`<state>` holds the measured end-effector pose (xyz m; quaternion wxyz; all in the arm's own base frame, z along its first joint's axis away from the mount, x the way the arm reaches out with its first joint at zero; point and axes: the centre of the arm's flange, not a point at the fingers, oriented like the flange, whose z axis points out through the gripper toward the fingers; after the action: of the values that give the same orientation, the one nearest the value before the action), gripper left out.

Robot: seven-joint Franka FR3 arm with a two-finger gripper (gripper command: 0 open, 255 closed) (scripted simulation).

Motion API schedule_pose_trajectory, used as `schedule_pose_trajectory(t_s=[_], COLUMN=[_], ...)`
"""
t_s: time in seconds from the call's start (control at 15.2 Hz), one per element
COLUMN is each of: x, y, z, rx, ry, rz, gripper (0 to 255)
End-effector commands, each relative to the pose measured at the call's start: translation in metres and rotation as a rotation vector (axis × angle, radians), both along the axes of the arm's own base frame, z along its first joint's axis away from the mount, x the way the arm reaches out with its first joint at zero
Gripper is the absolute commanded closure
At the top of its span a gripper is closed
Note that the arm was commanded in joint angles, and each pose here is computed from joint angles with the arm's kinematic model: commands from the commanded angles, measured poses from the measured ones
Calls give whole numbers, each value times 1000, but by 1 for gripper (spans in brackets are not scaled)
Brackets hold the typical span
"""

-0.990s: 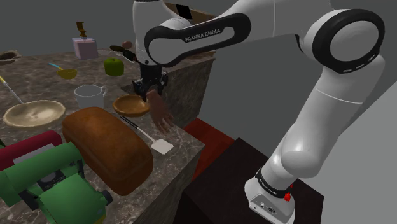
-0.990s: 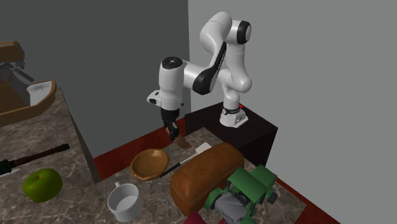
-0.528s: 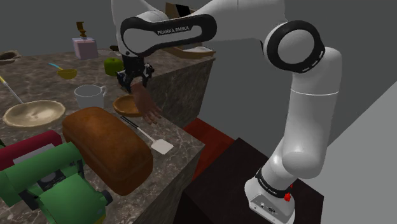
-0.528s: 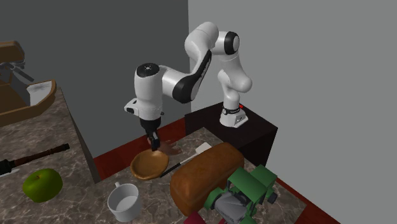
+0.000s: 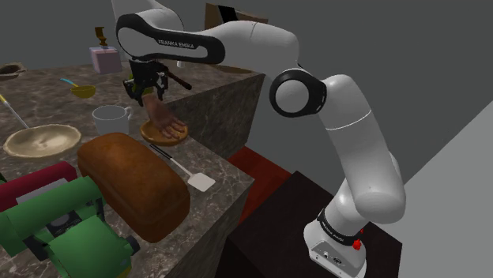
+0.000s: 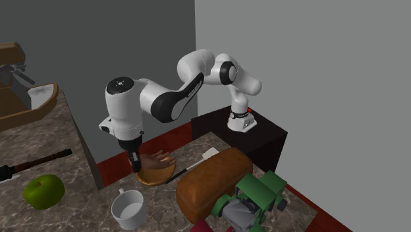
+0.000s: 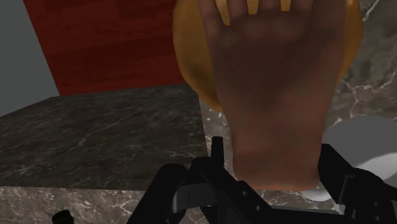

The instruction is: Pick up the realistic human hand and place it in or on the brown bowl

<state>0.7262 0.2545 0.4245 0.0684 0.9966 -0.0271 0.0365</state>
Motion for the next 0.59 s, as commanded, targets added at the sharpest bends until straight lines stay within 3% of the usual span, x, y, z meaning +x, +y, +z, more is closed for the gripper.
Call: schedule_pose_trajectory(t_s=[0.0, 0.53], x=[3, 4], y=[-3, -3], z=[-9, -51], rx=[0, 0], ry=[-1, -1], rz=[-1, -1], gripper=[255, 255])
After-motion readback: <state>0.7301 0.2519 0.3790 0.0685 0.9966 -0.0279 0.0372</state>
